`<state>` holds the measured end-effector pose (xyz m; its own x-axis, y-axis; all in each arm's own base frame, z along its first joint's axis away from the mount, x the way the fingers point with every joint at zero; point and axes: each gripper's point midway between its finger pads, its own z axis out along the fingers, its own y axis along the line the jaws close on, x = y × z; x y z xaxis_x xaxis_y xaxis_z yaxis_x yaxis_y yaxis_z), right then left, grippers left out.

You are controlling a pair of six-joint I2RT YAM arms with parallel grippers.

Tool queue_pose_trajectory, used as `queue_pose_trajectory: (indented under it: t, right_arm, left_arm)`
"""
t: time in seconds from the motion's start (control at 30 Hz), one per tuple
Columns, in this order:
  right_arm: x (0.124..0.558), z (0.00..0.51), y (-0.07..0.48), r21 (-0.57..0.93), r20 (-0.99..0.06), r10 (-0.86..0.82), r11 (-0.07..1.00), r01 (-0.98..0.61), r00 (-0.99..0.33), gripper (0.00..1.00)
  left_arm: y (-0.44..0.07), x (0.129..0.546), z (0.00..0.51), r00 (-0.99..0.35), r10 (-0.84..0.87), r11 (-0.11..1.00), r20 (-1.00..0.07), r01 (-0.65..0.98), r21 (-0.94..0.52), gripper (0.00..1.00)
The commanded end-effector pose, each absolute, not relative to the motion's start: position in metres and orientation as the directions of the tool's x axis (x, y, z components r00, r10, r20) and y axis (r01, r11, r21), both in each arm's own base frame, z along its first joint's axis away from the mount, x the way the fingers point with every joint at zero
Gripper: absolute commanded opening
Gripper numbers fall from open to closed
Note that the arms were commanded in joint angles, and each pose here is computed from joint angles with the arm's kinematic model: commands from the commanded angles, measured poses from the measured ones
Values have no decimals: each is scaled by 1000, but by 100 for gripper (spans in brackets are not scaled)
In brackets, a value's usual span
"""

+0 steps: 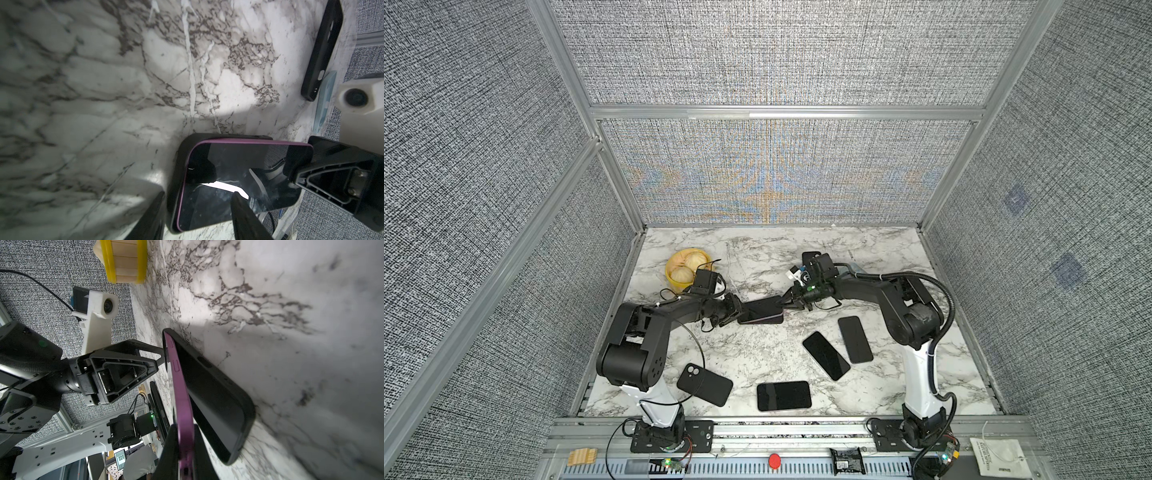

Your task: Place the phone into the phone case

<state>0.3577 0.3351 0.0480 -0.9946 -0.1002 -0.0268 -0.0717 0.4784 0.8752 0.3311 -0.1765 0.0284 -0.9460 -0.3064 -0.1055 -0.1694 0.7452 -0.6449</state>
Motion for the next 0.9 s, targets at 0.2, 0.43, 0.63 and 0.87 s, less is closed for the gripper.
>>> queue_pose_trajectory:
  t: [0.2,0.43,0.63,0.87]
  right_arm:
    - [354,16,323,811,60,-40,585,26,-997,0]
    - [354,12,324,796,60,-54,605,16,-997,0]
    - [350,7,328,788,65,-71,615,8,-995,0]
    - [343,-8,330,768,81,-91,641,3,-993,0]
  left_arm:
    - [-179,328,28,-943,-320,723,-88,-183,-666,51]
    - [-182,328,29,-943,-321,712,-83,-183,-678,50]
    - [-184,327,28,-945,-318,713,-79,-183,-677,49]
    - [-185,324,27,-947,-313,716,-77,-182,-675,49]
